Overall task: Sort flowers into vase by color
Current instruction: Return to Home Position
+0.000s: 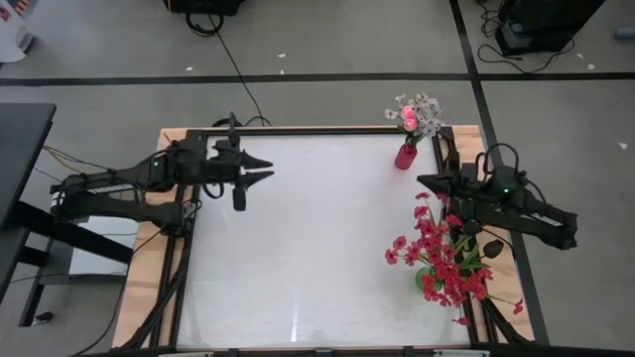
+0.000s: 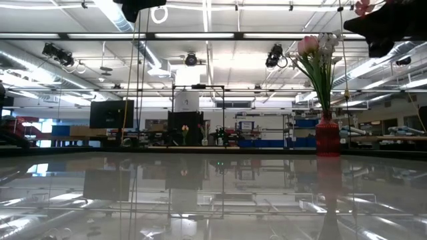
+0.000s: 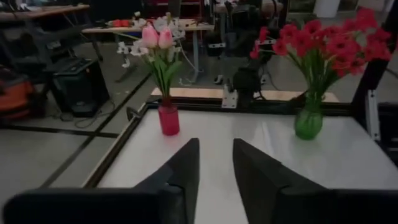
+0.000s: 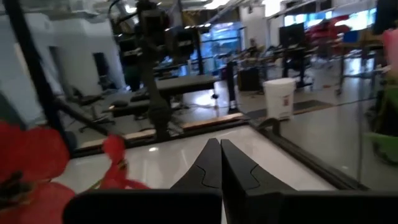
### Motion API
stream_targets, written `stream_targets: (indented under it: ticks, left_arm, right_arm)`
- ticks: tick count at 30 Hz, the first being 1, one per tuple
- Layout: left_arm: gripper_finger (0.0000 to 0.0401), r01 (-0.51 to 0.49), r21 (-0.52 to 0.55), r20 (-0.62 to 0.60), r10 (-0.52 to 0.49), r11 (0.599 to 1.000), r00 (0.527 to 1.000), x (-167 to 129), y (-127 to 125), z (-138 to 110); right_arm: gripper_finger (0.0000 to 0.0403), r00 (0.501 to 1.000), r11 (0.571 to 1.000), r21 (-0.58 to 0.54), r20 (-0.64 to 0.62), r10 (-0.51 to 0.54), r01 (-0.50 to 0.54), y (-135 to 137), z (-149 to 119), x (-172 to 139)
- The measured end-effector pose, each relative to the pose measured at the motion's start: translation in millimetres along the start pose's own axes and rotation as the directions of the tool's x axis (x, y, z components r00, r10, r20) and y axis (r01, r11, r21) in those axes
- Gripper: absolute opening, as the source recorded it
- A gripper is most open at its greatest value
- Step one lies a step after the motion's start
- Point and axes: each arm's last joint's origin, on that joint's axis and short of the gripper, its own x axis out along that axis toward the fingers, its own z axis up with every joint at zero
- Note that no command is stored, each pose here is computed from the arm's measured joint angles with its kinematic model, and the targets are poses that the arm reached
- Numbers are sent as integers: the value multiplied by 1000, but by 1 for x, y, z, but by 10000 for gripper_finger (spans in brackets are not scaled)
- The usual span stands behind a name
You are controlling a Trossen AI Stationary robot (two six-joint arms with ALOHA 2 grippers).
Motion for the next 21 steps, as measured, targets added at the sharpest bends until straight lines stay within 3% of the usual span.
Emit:
stream_targets:
  ticks: [5,10,15,18,21]
  left_arm:
    - [54,-23,15,-5,23,1000,1000,1,2,-6]
    - [12,-31,-70,-18,29,997,999,10,2,-46]
    - [5,-23,-101,28,26,995,999,16,0,-82]
    - [5,-34,-120,-19,32,992,999,13,0,-107]
    - [5,-37,-173,27,42,984,999,6,0,-123]
  right_arm:
    - [0,998,999,0,-40,41,-41,1,-4,0]
    - [0,997,998,47,-55,55,-52,0,-11,3]
    - [0,992,993,103,-109,68,-57,-2,-31,10]
    - [0,990,989,121,-97,102,-90,-3,-40,14]
    - [0,990,986,139,-88,107,-94,-4,-49,18]
